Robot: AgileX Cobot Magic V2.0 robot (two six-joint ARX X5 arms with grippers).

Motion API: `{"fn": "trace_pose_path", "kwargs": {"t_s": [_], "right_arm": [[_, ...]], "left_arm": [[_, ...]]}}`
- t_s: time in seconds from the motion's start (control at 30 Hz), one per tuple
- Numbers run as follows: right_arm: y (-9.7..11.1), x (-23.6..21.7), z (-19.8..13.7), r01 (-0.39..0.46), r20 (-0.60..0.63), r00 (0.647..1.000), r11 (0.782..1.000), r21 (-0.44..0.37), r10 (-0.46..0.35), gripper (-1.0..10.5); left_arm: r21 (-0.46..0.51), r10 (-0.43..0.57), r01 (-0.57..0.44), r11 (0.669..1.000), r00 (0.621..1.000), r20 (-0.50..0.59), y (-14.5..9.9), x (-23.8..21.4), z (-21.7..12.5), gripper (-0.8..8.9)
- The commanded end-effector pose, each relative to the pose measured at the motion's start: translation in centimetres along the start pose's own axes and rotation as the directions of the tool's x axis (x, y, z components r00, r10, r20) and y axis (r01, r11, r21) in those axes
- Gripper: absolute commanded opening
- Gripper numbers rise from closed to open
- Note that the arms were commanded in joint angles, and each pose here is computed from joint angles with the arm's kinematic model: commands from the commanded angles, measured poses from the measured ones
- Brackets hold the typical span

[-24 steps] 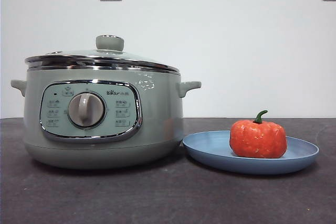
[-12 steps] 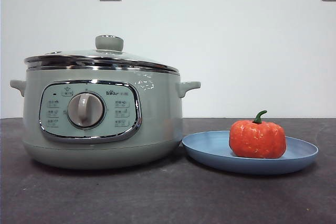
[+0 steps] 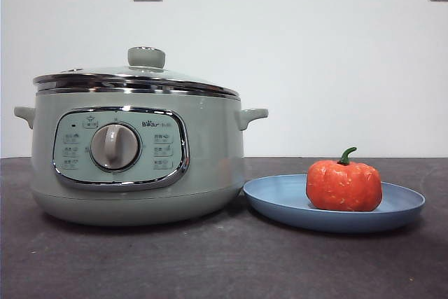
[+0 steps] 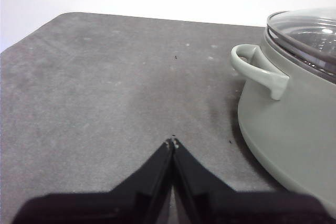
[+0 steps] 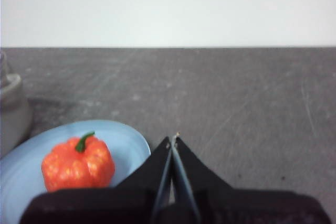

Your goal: Take the pumpkin out from the steamer,put the pumpkin in the blue plate,close the lid

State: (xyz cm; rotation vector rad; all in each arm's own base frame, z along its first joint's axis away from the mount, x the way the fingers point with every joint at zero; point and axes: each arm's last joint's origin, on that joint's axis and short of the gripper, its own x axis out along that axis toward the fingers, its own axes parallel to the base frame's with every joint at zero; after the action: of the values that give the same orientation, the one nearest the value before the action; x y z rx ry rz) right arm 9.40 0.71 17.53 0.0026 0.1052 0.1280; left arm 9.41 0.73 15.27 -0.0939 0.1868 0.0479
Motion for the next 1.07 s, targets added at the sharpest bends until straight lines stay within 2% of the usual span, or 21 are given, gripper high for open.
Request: {"fn": "trace_pose_path", "kwargs": {"t_s": [0.03,0.23,0.4,1.07], "right_arm": [[0.0,0.1,-0.8,0.000,0.005,1.000,1.000,0.028,0.000,-0.2],[0.0,0.3,-1.8,-0.003,-0.014,1.000,0.999,0.035,0.004,-0.2],[0.0,0.4,-2.6,0.005,-0.084,0.996,0.998,0.059,0.000,-0.2],[0.0,0.4,-2.6,0.009,-0.095,0.995,0.998,0.060,-0.003,-0.2]], "left_arm": [[-0.012,0.003,-0.003,1.000,1.000,-0.016,0.1,0.1,-0.4,-0.04],[-0.012,0.003,-0.003,1.000,1.000,-0.016,0.1,0.1,-0.4,-0.04],[-0.012,0.003,-0.003,1.000,1.000,-0.016,0.1,0.1,-0.4,-0.04],[-0.012,0.003,-0.003,1.000,1.000,-0.016,0.1,0.1,-0.4,-0.04]]}}
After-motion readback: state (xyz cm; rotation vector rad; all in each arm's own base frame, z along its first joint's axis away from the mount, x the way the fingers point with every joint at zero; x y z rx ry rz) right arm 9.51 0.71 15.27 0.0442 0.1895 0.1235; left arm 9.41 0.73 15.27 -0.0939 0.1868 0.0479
